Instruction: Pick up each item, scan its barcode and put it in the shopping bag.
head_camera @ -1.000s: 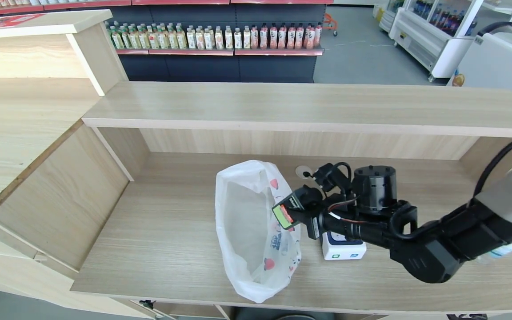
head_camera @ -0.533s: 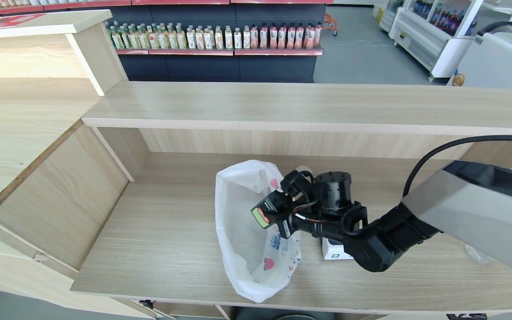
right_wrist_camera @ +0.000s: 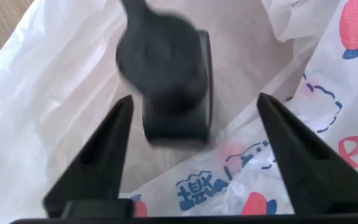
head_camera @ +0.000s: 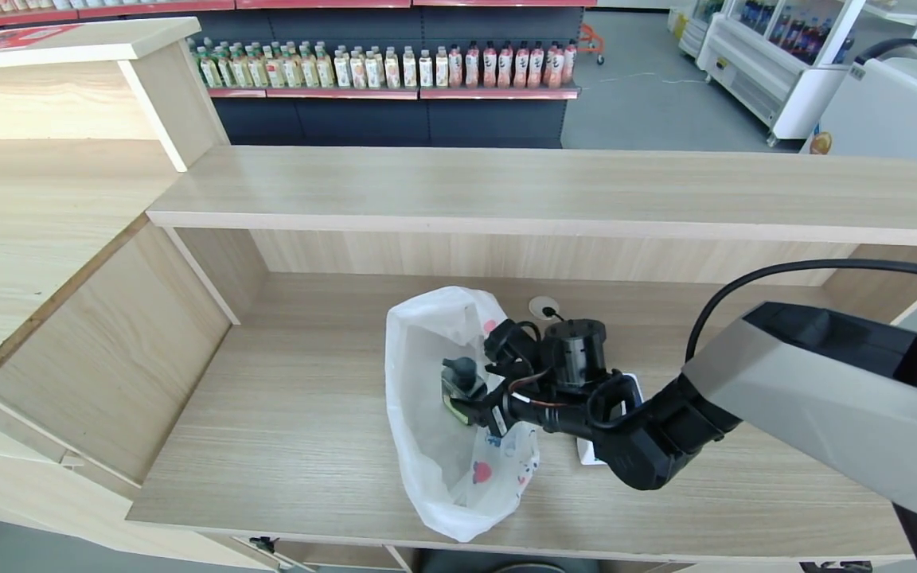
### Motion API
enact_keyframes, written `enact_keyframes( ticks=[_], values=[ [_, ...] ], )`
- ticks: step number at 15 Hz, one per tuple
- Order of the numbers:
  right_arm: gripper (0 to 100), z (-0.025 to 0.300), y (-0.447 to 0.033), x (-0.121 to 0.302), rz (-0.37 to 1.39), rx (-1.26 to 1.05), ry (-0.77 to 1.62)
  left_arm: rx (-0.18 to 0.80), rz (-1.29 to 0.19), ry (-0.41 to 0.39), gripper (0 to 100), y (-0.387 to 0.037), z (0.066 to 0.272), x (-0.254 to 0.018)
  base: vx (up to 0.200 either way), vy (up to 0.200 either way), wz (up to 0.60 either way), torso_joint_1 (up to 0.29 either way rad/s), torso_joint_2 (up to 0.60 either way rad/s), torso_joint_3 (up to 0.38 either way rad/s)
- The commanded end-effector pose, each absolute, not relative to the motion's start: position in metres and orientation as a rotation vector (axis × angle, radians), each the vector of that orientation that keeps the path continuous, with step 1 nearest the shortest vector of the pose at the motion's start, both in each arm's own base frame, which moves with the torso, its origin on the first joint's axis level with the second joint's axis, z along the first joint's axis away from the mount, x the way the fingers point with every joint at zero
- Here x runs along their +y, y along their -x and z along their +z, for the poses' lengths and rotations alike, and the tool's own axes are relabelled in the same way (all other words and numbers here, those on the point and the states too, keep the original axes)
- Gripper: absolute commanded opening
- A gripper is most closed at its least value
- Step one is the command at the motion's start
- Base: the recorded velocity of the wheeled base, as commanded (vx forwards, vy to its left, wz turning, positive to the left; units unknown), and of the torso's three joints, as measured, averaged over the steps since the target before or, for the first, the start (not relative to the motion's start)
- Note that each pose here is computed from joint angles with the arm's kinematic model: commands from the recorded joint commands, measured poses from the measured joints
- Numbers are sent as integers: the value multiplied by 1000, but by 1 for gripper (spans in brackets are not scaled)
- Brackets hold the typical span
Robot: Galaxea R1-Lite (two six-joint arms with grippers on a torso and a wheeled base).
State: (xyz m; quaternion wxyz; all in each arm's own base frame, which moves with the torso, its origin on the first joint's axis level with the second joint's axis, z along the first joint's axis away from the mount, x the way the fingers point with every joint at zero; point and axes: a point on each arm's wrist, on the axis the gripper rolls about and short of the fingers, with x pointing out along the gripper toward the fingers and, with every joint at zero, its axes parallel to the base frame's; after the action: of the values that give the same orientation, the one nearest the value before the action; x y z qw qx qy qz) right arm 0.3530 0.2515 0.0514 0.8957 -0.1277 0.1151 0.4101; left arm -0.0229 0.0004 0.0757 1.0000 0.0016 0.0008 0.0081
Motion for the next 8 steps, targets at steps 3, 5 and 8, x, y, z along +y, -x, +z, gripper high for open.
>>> enact_keyframes(
  ticks=[3,5,8],
  values=[
    [100,73,-345,254,859,204,230,2,17,-3,100,23,76,0,0,0,0,0,0,0],
    [100,106,-335,243,834,202,81,2,17,-3,100,23,76,0,0,0,0,0,0,0],
    [100,165,-302,212,796,186,-68,2,17,-3,100,23,76,0,0,0,0,0,0,0]
  ],
)
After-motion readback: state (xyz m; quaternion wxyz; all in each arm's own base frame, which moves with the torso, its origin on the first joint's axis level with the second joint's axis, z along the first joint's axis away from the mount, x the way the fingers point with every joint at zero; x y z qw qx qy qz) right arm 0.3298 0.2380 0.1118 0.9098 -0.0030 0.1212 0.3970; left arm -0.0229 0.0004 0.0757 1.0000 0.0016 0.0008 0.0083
